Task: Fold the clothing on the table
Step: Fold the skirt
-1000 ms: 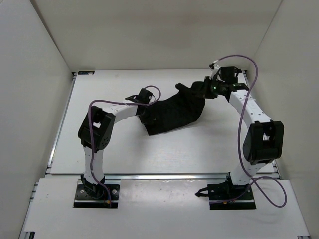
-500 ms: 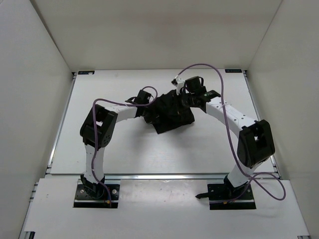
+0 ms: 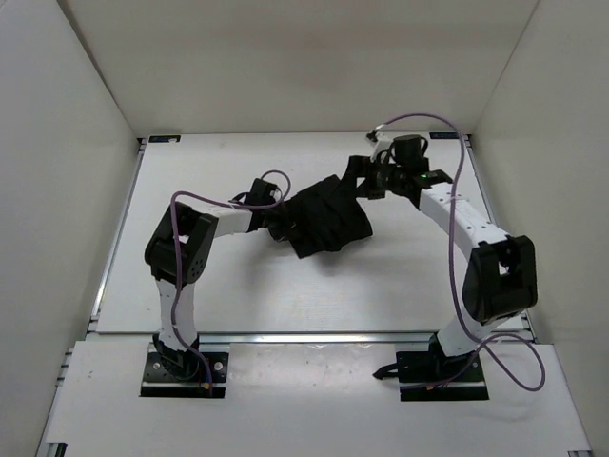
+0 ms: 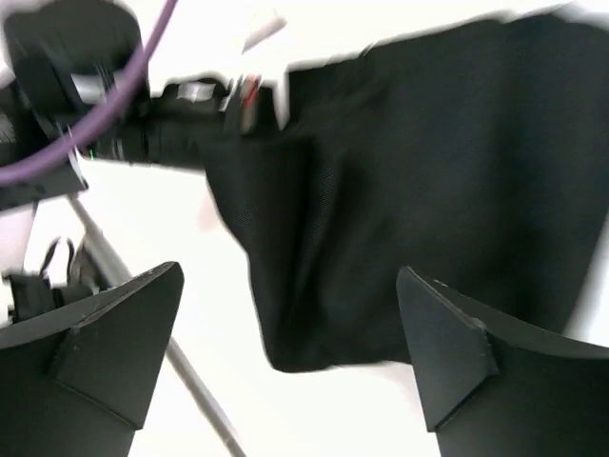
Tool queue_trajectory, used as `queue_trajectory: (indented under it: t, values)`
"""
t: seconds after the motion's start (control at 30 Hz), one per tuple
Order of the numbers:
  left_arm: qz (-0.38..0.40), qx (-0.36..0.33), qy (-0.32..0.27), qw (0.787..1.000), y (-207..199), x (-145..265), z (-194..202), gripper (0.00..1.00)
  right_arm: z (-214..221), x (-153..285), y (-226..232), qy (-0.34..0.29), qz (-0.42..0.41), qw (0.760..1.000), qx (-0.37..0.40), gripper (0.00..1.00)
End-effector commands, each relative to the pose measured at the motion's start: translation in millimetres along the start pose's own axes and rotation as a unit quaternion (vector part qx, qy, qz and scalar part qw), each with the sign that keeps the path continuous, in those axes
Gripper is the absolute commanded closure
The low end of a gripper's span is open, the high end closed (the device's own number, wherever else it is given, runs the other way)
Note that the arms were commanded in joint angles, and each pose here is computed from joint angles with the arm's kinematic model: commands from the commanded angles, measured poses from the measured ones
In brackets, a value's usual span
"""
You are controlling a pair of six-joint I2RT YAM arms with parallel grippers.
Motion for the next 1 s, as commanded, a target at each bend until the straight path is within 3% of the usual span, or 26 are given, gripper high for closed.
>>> queue_trajectory:
  t: [0.0, 0.03, 0.13, 0.23, 0.47, 0.63, 0.97]
  values:
    - [-0.009, 0.022, 0.005, 1.0, 15.1, 25.1, 5.5, 1.0, -48.2, 42.1, 29.2, -0.1, -0.016, 0.993, 0.061, 0.09]
    - [0.002, 0.024, -0.019, 1.0, 11.9, 38.0, -6.3, 1.0, -43.0, 41.3, 19.8, -0.087, 0.007, 0.995, 0.052, 0.13]
    - [0.012, 0.02, -0.046, 0.999, 10.4, 69.4, -11.4, 1.0, -21.7, 28.1, -12.7, -0.04, 0.064, 0.996, 0.045, 0.61]
    - [0.004, 0.005, -0.067, 0.998, 3.9, 93.1, -16.1, 1.0, 1.7, 8.5, -22.4, 0.008, 0.074, 0.997, 0.037, 0.92]
    - [0.006, 0.015, -0.04, 0.999, 7.7, 94.6, 13.0, 1.0, 30.0, -53.7, -0.5, 0.083, 0.026, 0.995, 0.053, 0.96]
    - [-0.021, 0.019, -0.055, 0.998, 22.6, 109.9, 14.2, 1.0, 36.1, -91.0, 14.9, 0.103, -0.016, 0.993, 0.052, 0.96]
    - [-0.012, 0.012, -0.015, 1.0, 24.3, 101.4, 33.3, 1.0, 3.6, -135.0, 46.4, 0.099, -0.073, 0.991, 0.053, 0.95]
Point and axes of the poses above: each gripper's point midway between its finger pads, its own x axis back along the fingers, its own y axis along the line the jaws close on, z = x × y, the point moved 5 cm from there along x, back along the fingers, and after that the axes turned 9 degrees about -x, right-handed, at the moved point
